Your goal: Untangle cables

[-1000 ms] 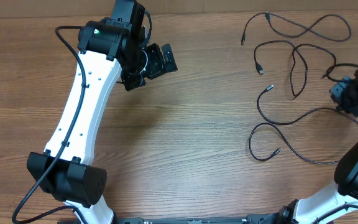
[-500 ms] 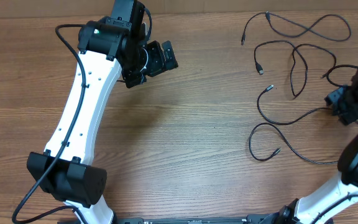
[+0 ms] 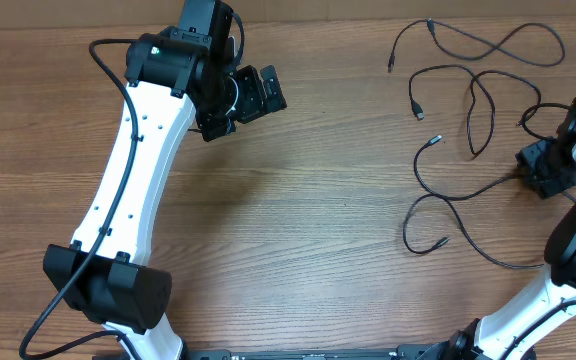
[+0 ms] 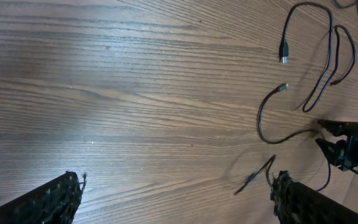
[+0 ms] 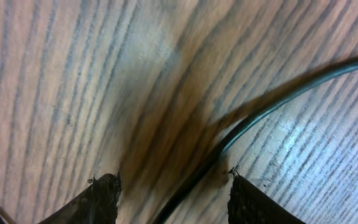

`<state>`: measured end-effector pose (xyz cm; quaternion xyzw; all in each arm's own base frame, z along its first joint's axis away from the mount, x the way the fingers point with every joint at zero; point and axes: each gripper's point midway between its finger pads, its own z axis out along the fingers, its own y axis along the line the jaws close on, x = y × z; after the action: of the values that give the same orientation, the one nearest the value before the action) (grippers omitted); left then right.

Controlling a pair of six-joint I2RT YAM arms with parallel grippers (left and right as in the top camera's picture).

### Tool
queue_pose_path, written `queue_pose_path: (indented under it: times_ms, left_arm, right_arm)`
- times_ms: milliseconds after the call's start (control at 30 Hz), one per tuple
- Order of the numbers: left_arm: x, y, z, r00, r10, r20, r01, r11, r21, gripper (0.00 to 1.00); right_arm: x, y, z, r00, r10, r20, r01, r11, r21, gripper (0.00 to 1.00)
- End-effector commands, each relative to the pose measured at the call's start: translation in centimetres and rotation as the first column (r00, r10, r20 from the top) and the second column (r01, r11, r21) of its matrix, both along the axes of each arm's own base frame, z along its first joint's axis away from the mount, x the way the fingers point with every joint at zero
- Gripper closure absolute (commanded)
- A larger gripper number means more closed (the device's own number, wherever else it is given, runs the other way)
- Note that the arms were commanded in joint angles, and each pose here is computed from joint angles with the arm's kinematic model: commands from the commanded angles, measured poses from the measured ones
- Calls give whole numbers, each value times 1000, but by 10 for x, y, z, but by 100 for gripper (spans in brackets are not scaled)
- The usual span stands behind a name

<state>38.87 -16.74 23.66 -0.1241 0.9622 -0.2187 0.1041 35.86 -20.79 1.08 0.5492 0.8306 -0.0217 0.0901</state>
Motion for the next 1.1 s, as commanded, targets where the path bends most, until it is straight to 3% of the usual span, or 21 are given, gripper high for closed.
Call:
queue_pose_path:
  times_ms: [0, 267, 600, 833, 1067]
  left_arm:
    - [5, 3, 5, 1000, -4, 27, 3, 1000, 8, 0]
    - [5, 3, 5, 1000, -4, 27, 3, 1000, 8, 0]
    - [5, 3, 5, 1000, -4, 27, 3, 1000, 8, 0]
    - [5, 3, 5, 1000, -4, 27, 4, 1000, 7, 0]
    - [5, 3, 6, 1000, -3, 27, 3, 1000, 7, 0]
  right_arm:
    - [4, -1, 2, 1000, -8, 19, 8, 1000, -2, 43]
    - [5, -2, 1, 1000, -9, 23, 9, 1000, -5, 53]
    - [2, 0, -14, 1000, -9, -8, 9, 1000, 12, 58]
    - [9, -4, -14, 1000, -8, 19, 8, 1000, -2, 76]
    - [21, -10, -11, 997, 46, 59, -44, 998, -35, 80]
